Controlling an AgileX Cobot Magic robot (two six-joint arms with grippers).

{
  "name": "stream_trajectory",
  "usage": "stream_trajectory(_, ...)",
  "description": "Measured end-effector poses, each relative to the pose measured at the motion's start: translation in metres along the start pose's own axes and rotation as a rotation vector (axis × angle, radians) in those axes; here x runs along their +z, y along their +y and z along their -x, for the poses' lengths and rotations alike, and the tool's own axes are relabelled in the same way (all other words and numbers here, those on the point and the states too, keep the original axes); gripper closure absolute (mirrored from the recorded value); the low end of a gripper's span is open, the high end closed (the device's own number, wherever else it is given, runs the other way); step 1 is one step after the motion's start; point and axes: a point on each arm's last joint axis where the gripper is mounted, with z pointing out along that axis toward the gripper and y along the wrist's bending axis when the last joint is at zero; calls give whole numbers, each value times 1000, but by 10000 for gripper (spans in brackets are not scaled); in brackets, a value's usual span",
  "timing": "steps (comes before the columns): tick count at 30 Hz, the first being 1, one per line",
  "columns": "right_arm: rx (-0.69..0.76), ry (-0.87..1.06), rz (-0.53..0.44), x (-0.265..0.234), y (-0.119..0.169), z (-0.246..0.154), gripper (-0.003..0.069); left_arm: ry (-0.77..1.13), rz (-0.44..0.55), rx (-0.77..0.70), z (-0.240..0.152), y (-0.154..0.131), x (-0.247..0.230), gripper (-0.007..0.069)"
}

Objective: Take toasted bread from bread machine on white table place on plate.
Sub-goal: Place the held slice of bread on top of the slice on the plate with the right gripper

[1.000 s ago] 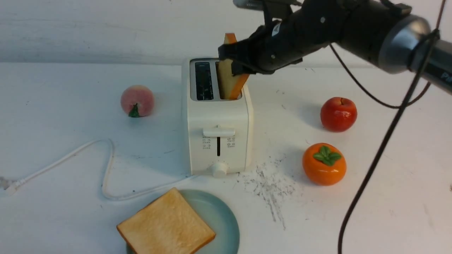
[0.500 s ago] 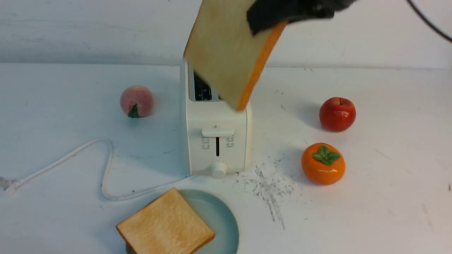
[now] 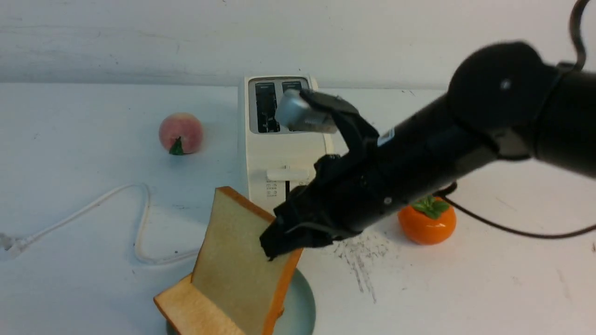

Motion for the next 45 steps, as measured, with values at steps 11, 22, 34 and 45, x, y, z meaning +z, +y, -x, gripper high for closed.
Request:
stream_trajectory(11, 214, -142, -26, 33, -30, -10, 545, -1, 1, 1, 0, 0, 0, 639)
stream_trajectory(22, 167, -146, 50, 68, -40, -15, 451, -3, 5, 4, 0, 0, 0, 639)
stream_trajectory(34, 42, -35, -10, 79, -51, -28, 213, -2, 9, 7, 0, 1, 0, 639)
stream_trajectory(45, -112, 182, -197, 51, -52, -41, 205, -2, 15, 11, 0, 1, 0, 639)
